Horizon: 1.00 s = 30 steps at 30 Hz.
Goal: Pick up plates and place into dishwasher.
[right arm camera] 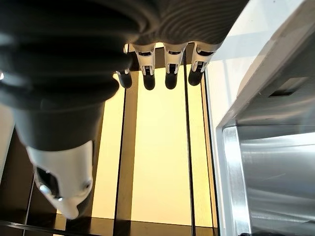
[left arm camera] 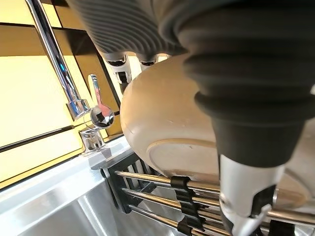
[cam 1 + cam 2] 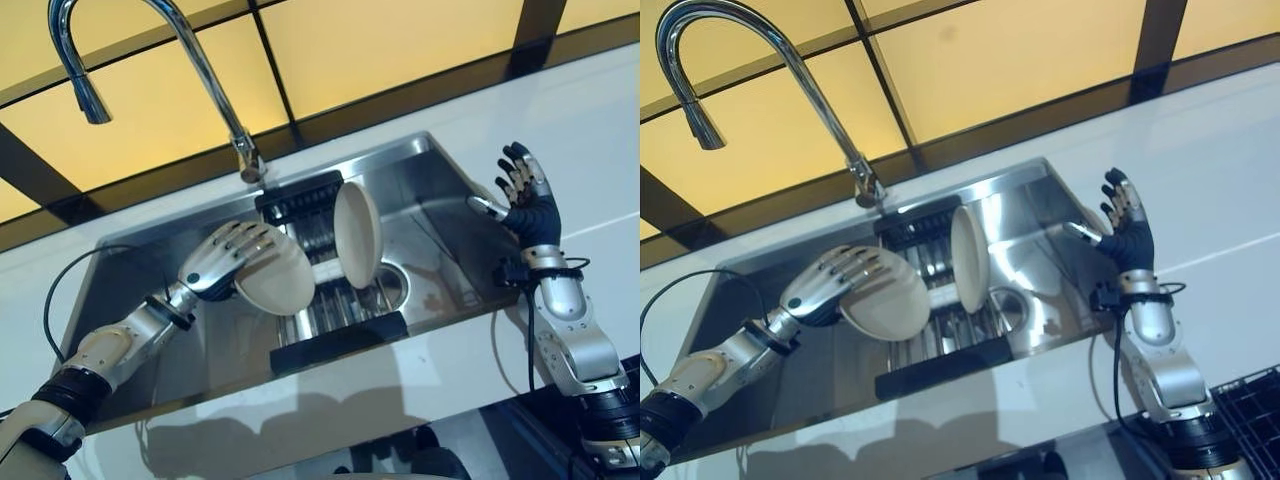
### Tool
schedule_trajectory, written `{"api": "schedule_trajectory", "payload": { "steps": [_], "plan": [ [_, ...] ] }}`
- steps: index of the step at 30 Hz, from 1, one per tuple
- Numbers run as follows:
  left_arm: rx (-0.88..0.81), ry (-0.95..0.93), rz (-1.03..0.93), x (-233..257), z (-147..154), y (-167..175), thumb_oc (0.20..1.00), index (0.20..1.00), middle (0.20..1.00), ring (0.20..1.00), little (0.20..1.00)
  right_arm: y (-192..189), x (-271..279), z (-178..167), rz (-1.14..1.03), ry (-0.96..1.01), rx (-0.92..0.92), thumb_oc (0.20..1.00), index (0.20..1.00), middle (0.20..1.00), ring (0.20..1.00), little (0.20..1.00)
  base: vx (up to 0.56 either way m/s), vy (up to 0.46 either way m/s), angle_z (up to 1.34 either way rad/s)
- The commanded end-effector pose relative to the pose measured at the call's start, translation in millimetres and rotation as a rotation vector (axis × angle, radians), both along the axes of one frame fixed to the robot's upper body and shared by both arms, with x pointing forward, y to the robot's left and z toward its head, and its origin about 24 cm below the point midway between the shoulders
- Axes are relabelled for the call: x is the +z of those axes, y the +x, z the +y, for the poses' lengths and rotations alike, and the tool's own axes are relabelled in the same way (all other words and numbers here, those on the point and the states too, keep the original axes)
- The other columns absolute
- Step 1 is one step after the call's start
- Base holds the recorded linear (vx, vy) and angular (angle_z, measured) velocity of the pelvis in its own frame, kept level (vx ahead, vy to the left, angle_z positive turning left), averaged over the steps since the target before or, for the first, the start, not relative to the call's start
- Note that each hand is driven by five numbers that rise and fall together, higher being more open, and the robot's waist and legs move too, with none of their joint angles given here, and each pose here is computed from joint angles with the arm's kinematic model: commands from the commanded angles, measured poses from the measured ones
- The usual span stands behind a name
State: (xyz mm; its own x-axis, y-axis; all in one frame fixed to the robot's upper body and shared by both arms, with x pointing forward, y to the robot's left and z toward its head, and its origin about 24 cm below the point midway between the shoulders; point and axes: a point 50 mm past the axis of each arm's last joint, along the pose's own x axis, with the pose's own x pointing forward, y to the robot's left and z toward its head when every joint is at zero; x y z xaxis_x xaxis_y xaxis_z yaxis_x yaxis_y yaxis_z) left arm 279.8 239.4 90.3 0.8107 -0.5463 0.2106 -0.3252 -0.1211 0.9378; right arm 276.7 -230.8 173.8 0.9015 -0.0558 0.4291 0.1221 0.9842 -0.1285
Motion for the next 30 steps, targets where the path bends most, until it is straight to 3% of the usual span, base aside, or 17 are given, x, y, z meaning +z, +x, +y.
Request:
{"api": "schedule_trajectory", "payload": {
  "steps": [1, 2, 3, 4, 5, 16, 30],
  "plan": [
    [0.088, 0.007, -0.022, 6, 11, 12, 1.000, 1.000, 1.000, 1.000, 1.000, -3, -10, -18, 0.046, -0.082, -0.043, 1.000, 1.000, 1.000, 1.000, 1.000, 0.00, 0.000, 0.00],
    [0.091, 0.005, -0.008, 5, 10, 12, 1.000, 1.000, 1.000, 1.000, 1.000, -3, -9, -18, 0.045, -0.082, -0.045, 1.000, 1.000, 1.000, 1.000, 1.000, 0.00, 0.000, 0.00],
    [0.092, 0.005, 0.002, 3, 10, 12, 0.868, 0.868, 0.868, 0.868, 0.868, -3, -10, -18, 0.044, -0.083, -0.044, 1.000, 1.000, 1.000, 1.000, 1.000, 0.00, 0.000, 0.00],
    [0.094, 0.008, 0.020, 0, 9, 12, 0.495, 0.495, 0.495, 0.495, 0.495, -4, -9, -18, 0.044, -0.083, -0.043, 1.000, 1.000, 1.000, 1.000, 1.000, 0.00, 0.000, 0.00],
    [0.096, 0.013, 0.035, -1, 8, 12, 0.200, 0.200, 0.200, 0.200, 0.200, -4, -9, -18, 0.045, -0.085, -0.043, 1.000, 1.000, 1.000, 1.000, 1.000, 0.00, 0.000, 0.00],
    [0.093, 0.025, 0.131, -11, 3, 10, 0.200, 0.200, 0.200, 0.200, 0.200, -6, -9, -20, 0.058, -0.104, -0.045, 1.000, 1.000, 1.000, 1.000, 1.000, 0.00, 0.000, 0.00],
    [0.125, -0.044, 0.107, -15, 11, 4, 0.200, 0.200, 0.200, 0.200, 0.200, -10, -17, -22, 0.081, -0.101, -0.038, 1.000, 1.000, 1.000, 1.000, 1.000, 0.00, 0.000, 0.00]
  ]
}}
